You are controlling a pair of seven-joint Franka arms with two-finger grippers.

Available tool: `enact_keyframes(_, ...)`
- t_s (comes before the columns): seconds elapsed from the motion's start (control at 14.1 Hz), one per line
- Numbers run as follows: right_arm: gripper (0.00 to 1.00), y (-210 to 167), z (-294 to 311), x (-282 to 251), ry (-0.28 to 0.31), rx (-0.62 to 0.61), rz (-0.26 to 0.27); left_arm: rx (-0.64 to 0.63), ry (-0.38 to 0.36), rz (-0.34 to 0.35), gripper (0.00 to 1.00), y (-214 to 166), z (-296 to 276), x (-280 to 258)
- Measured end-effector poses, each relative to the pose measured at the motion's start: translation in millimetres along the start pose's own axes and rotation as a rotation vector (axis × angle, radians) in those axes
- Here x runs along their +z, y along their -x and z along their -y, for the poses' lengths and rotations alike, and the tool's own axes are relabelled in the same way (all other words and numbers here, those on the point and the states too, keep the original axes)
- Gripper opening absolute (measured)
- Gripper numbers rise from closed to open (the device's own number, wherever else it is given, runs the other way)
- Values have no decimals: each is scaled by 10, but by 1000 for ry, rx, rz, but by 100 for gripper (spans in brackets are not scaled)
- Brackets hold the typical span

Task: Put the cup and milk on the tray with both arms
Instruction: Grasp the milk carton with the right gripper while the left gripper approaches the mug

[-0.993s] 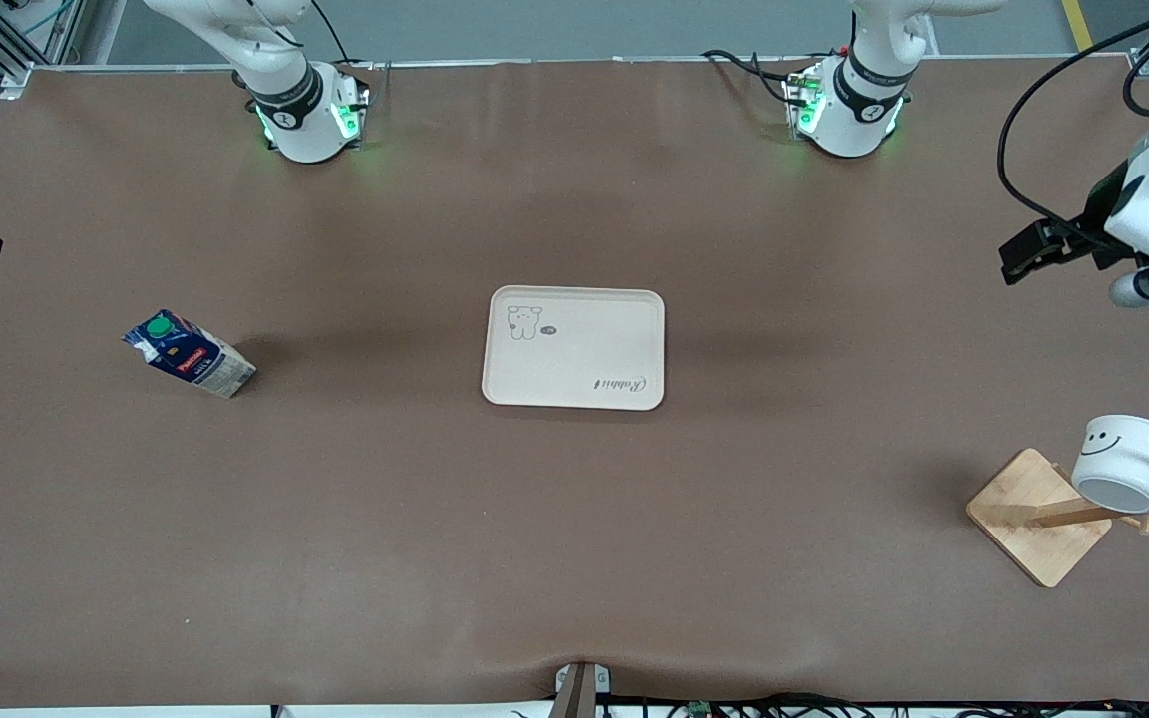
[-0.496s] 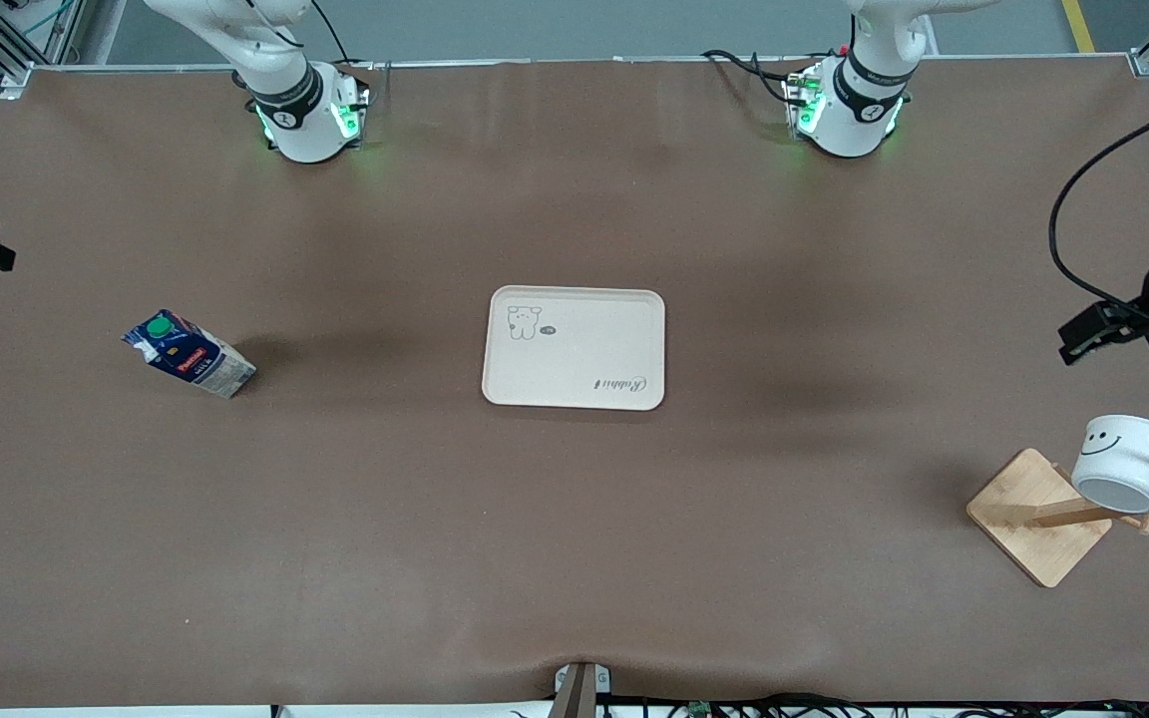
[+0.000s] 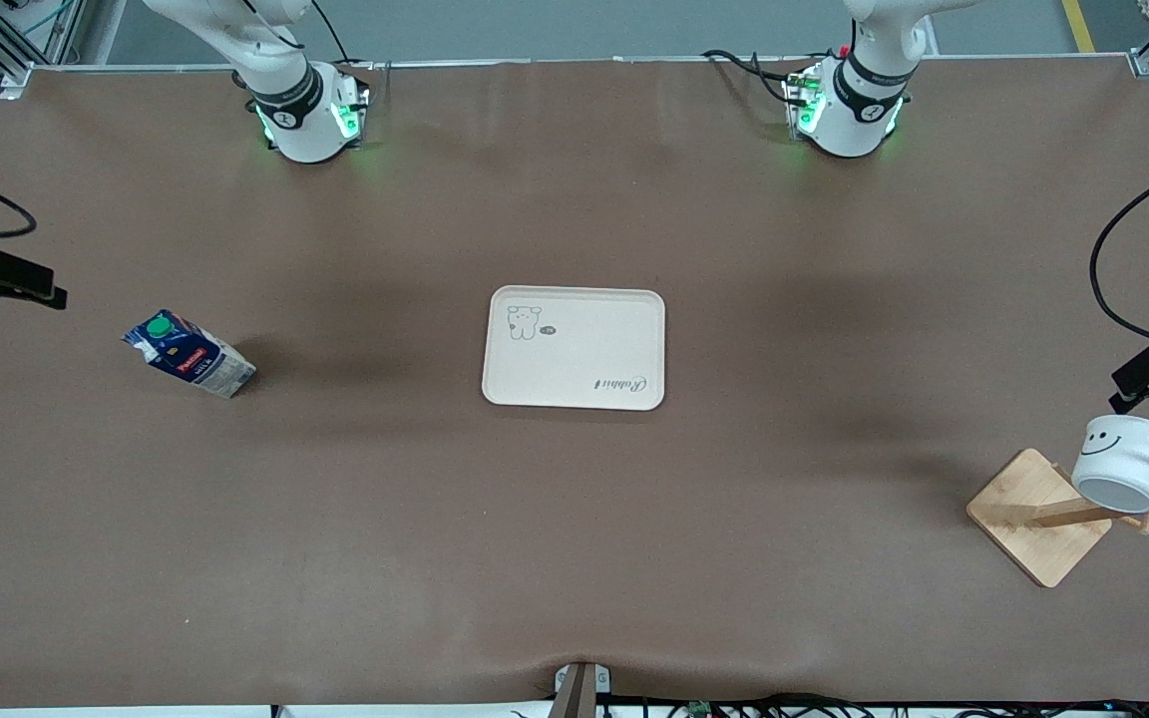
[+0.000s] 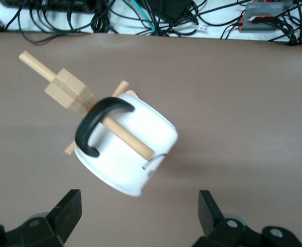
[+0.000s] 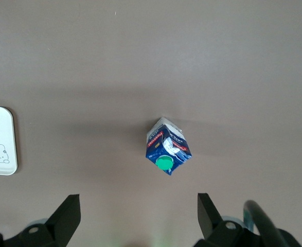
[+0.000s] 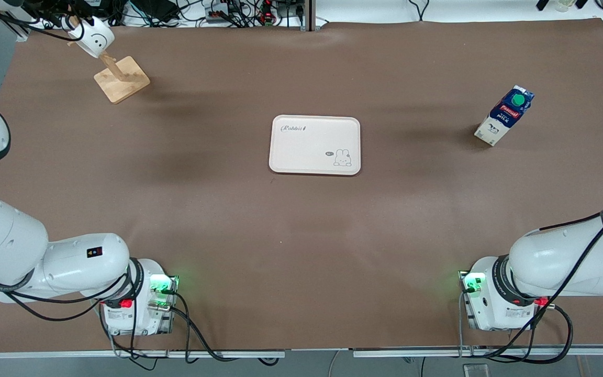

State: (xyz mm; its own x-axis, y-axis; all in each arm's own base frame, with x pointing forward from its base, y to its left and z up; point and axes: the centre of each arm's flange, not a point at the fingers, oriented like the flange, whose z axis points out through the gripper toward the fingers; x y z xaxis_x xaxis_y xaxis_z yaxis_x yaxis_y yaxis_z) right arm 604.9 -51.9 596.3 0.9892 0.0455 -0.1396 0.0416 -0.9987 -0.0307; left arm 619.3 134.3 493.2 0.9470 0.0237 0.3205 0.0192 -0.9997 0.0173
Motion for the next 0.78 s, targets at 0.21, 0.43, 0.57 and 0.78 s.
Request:
enact_keyframes(0.21, 100, -128, -48, 234, -8, 7, 42, 23, 70, -47, 100, 83, 226, 177)
enact_keyframes(0.43, 100, -143, -252, 443, -22, 40, 95, 35, 166, -82, 100, 155, 363, 292)
enact_keyframes(0.57, 100, -210, -487, 702, -34, 75, 138, 44, 192, -93, 100, 171, 399, 353)
enact_keyframes(0.78, 100, -299, -708, 983, -47, 106, 177, 51, 193, -99, 100, 156, 380, 357)
